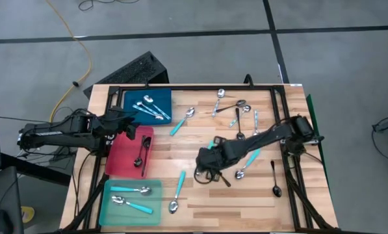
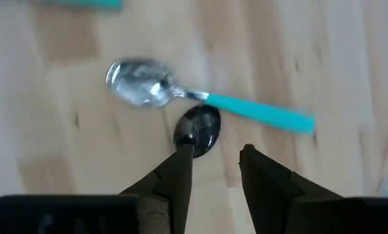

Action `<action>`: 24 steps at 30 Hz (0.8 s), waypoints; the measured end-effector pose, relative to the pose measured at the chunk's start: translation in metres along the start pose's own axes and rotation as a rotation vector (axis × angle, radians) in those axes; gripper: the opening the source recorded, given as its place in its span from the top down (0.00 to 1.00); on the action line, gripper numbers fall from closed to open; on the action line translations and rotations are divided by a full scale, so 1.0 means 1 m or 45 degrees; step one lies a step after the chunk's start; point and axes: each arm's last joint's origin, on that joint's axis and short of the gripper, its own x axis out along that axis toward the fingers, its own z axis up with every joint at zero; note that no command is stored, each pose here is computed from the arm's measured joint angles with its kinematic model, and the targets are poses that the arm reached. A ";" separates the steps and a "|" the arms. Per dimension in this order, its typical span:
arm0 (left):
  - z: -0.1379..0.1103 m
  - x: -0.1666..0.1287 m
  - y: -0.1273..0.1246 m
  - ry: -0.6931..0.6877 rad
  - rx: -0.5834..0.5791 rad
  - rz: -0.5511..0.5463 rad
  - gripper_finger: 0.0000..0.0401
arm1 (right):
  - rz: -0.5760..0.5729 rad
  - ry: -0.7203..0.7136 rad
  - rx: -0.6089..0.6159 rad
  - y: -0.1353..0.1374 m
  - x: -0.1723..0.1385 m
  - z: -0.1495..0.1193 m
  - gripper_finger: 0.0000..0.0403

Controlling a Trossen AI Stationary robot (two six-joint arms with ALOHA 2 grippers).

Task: Sort silverware by color (type)
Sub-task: Put the light blue spoon into the light blue bin

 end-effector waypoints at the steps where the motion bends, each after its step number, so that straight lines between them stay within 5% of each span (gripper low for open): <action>1: 0.000 0.000 0.000 0.000 0.000 0.000 0.51 | 0.040 0.006 -0.097 -0.004 0.002 0.001 0.62; 4: 0.000 0.000 0.000 0.001 0.000 0.000 0.51 | 0.173 0.026 -0.337 -0.018 0.008 0.006 0.62; 9: 0.000 0.000 0.000 0.002 0.002 0.002 0.51 | 0.181 0.083 -0.635 -0.035 0.037 0.013 0.62; 16: 0.000 0.000 0.000 0.004 -0.001 0.004 0.51 | 0.148 0.159 -0.759 -0.049 0.067 0.016 0.62; 24: 0.000 0.000 0.001 -0.001 -0.019 0.010 0.51 | 0.069 0.007 -0.873 -0.050 0.063 0.028 0.62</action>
